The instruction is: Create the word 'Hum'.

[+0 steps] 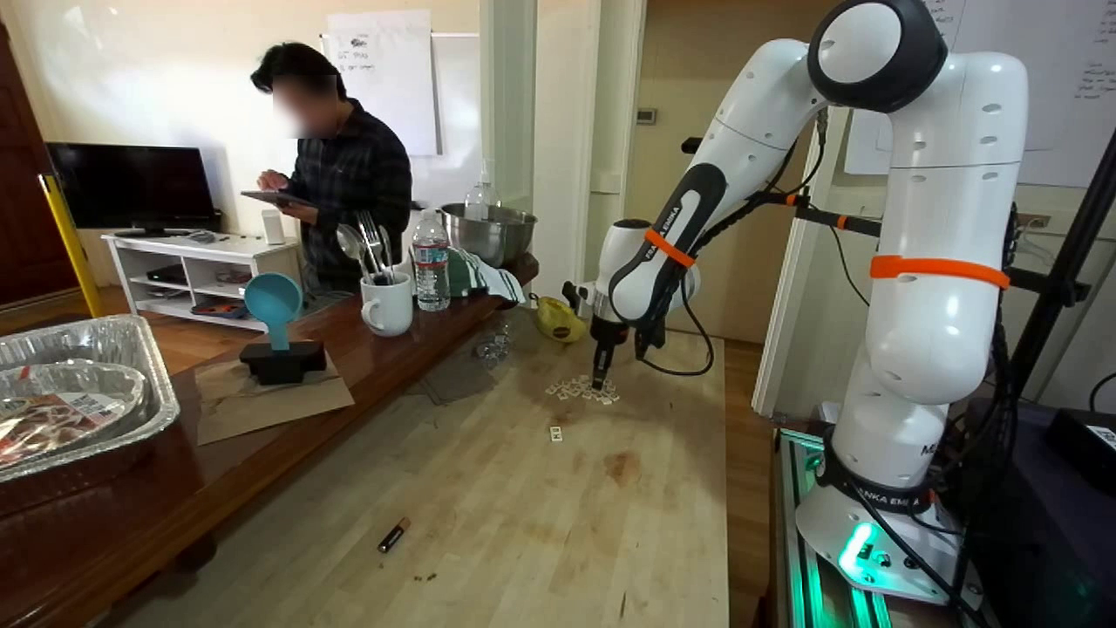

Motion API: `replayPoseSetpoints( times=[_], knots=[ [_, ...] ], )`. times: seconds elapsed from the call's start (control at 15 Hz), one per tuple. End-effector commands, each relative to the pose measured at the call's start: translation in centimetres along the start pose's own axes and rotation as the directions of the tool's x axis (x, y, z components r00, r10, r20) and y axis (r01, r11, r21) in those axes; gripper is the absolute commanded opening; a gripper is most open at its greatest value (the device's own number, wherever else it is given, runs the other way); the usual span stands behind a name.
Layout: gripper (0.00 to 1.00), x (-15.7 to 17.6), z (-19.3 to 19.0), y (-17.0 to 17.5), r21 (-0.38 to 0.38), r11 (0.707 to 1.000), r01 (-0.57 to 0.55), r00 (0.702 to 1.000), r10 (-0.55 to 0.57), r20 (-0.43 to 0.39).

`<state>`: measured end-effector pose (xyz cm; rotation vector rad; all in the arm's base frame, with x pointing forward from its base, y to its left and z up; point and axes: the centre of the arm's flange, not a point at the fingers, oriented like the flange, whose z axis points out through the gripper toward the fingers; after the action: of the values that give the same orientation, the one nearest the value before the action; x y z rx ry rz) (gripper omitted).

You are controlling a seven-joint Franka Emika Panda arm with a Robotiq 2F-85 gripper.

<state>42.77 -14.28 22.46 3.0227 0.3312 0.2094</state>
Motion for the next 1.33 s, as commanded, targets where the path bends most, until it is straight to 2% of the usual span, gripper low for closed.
replayPoseSetpoints(
  times=[0.0,1.27],
  knots=[
    [0.00,-0.6,0.5,0.4,-0.009,1.000,-0.021,1.000,0.021,-0.005],
    [0.00,-1.4,2.4,3.2,-0.009,0.997,-0.071,0.997,0.072,0.022]
  ],
)
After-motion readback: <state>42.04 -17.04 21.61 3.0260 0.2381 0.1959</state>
